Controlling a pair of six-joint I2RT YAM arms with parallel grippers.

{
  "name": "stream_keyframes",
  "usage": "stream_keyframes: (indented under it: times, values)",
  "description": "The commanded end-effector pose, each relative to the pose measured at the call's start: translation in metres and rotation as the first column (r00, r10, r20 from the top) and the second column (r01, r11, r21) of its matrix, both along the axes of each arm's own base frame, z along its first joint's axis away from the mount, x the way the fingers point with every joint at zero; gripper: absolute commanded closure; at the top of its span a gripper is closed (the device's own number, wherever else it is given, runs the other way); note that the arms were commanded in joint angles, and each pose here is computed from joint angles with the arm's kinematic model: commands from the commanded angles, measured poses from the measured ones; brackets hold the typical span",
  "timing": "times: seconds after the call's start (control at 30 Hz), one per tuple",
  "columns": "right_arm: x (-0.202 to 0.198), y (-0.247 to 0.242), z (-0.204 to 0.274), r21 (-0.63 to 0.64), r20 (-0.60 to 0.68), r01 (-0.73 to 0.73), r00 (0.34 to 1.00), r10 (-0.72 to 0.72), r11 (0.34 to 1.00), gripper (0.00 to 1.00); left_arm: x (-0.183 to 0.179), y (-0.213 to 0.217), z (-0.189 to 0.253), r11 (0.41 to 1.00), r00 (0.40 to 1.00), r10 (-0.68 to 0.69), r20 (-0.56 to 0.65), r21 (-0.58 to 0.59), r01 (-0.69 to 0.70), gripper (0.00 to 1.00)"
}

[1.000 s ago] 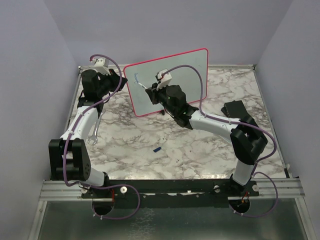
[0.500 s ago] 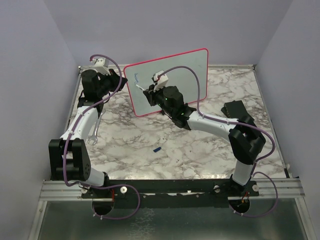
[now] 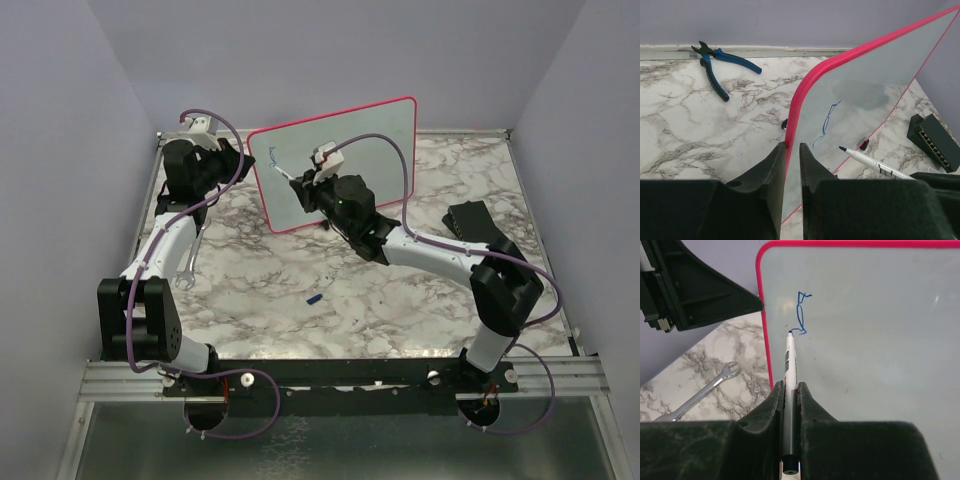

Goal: Write a sentence on the whiteboard

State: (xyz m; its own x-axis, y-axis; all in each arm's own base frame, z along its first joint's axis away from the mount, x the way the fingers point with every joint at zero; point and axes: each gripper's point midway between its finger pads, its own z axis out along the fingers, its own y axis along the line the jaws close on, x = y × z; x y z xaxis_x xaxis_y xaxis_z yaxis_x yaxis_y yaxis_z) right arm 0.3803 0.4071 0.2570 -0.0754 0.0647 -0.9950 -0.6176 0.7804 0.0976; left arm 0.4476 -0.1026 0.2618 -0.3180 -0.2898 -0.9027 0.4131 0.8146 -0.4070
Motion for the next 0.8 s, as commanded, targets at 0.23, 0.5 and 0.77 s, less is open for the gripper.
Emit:
stream_keyframes:
  times: [0.23,0.5,0.77]
  values:
    - [0.010,-0.011,0.030,0.024,0.077,0.086,0.993,-0.088,0.996,0.99,-0.005,-0.003,0.004,1.000,1.000,-0.019,0.021,0.005,0.019,0.82]
    - [0.018,-0.010,0.028,0.020,0.076,0.093,0.993,-0.094,0.995,0.99,-0.005,-0.003,0.003,1.000,1.000,-0.020,0.018,0.006,0.020,0.83]
    - [0.024,-0.005,0.022,0.008,0.069,0.097,0.993,-0.097,0.995,0.99,-0.005,-0.003,0.002,1.000,1.000,-0.021,0.016,0.007,0.021,0.83]
